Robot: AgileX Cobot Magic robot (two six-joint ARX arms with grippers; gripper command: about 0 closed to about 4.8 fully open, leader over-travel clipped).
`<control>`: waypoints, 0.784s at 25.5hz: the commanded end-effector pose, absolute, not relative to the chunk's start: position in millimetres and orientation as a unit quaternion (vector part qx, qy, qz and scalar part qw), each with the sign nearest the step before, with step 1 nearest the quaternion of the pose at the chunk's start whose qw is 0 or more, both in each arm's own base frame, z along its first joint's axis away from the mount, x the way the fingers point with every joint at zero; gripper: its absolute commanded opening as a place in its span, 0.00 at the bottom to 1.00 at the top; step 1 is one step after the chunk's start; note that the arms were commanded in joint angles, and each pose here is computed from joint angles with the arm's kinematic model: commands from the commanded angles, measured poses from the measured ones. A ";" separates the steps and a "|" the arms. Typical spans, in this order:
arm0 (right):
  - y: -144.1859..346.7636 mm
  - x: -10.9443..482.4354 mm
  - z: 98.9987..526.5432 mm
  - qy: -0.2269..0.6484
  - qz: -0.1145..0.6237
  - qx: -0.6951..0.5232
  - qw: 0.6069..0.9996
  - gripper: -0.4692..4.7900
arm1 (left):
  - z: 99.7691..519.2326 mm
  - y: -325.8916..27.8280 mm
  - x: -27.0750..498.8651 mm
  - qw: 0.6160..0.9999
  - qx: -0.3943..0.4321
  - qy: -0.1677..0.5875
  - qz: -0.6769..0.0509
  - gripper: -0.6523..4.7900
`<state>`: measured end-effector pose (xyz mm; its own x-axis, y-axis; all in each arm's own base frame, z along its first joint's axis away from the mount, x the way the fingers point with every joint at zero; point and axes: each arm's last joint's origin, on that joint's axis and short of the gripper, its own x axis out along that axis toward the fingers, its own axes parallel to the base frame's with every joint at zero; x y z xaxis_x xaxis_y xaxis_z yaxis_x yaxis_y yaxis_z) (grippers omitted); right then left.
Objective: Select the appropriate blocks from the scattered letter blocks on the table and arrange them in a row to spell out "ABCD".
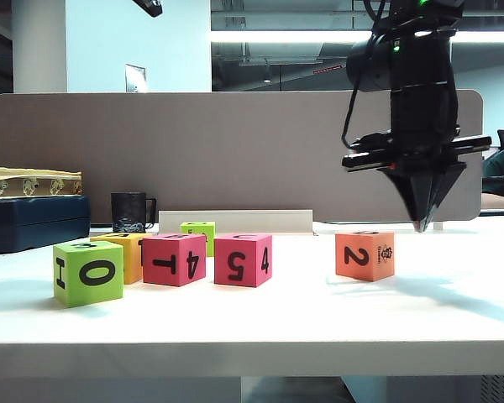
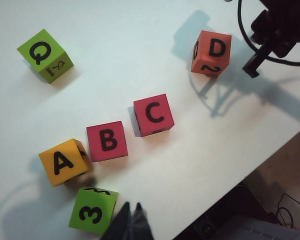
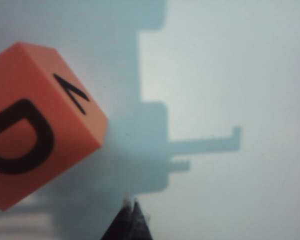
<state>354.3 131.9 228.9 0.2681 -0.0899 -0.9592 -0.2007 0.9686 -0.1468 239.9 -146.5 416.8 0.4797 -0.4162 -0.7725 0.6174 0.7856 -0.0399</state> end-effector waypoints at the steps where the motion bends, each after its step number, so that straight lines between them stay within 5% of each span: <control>1: 134.3 357.5 228.1 0.595 0.046 -0.107 0.795 0.09 | 420.4 -146.7 240.1 0.857 0.121 0.395 -0.308 0.11; 20: 145.0 381.2 205.4 0.556 0.073 -0.080 0.824 0.09 | 421.6 -147.0 242.3 0.864 0.134 0.381 -0.301 0.11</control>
<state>377.9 143.5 201.8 0.3312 0.0125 -0.9435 -0.2133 0.9750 -0.0620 242.0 -147.4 418.5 0.5036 -0.4194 -0.7553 0.6251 0.7804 -0.0165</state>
